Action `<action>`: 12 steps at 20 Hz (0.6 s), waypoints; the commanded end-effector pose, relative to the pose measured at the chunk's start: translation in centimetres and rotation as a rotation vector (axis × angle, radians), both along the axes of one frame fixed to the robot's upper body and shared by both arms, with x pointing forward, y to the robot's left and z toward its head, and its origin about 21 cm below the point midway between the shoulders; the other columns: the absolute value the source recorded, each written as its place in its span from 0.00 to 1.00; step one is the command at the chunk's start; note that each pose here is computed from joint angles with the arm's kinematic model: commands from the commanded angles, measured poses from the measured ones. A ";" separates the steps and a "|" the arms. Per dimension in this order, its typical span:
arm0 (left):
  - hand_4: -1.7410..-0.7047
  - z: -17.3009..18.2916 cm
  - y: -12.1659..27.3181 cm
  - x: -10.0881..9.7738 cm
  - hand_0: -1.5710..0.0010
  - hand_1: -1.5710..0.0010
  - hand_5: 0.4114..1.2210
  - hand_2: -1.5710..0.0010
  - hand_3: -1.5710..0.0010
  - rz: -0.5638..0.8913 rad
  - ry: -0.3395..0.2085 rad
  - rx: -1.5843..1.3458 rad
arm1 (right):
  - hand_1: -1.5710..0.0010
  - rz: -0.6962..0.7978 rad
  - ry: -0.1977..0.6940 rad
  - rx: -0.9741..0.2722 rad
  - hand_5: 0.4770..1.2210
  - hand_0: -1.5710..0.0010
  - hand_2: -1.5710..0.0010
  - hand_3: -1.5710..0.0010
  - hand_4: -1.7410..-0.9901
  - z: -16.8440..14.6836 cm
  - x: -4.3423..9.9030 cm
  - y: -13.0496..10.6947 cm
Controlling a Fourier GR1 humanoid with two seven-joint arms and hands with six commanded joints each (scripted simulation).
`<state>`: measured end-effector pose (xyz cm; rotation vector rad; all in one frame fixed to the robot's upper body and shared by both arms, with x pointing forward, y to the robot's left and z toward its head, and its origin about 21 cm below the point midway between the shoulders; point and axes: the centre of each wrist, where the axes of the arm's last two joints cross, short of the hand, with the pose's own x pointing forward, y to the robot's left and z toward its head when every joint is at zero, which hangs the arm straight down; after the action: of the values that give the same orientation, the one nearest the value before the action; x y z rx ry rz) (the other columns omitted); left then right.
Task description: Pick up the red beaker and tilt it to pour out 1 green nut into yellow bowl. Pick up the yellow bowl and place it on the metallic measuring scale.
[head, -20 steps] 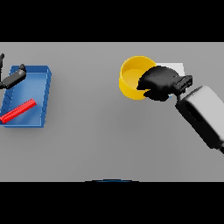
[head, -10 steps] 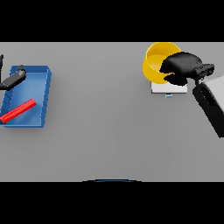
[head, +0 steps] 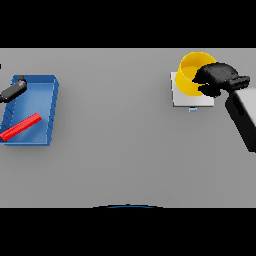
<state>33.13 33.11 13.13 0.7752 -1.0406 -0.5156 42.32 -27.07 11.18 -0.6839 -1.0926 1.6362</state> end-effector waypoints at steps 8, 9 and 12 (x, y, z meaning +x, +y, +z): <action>0.90 -0.3 -0.5 0.3 1.00 1.00 0.40 1.00 1.00 -0.012 0.001 -0.011 | 0.07 -0.041 0.016 0.010 1.00 0.00 0.00 0.05 0.02 -2.1 1.1 0.0; 0.90 -0.4 -0.2 0.2 1.00 1.00 0.40 1.00 1.00 -0.007 -0.001 -0.010 | 0.10 -0.038 0.027 0.016 1.00 0.01 0.00 0.06 0.03 -2.2 1.2 -0.2; 0.90 0.0 -0.5 0.3 1.00 1.00 0.41 1.00 1.00 -0.011 -0.008 -0.008 | 0.08 -0.061 0.063 0.022 1.00 0.02 0.05 0.35 0.11 -2.4 1.4 -0.4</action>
<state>33.45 32.57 13.11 0.7648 -1.0550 -0.5180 43.67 -27.43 8.75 -0.6421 -1.0318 1.5810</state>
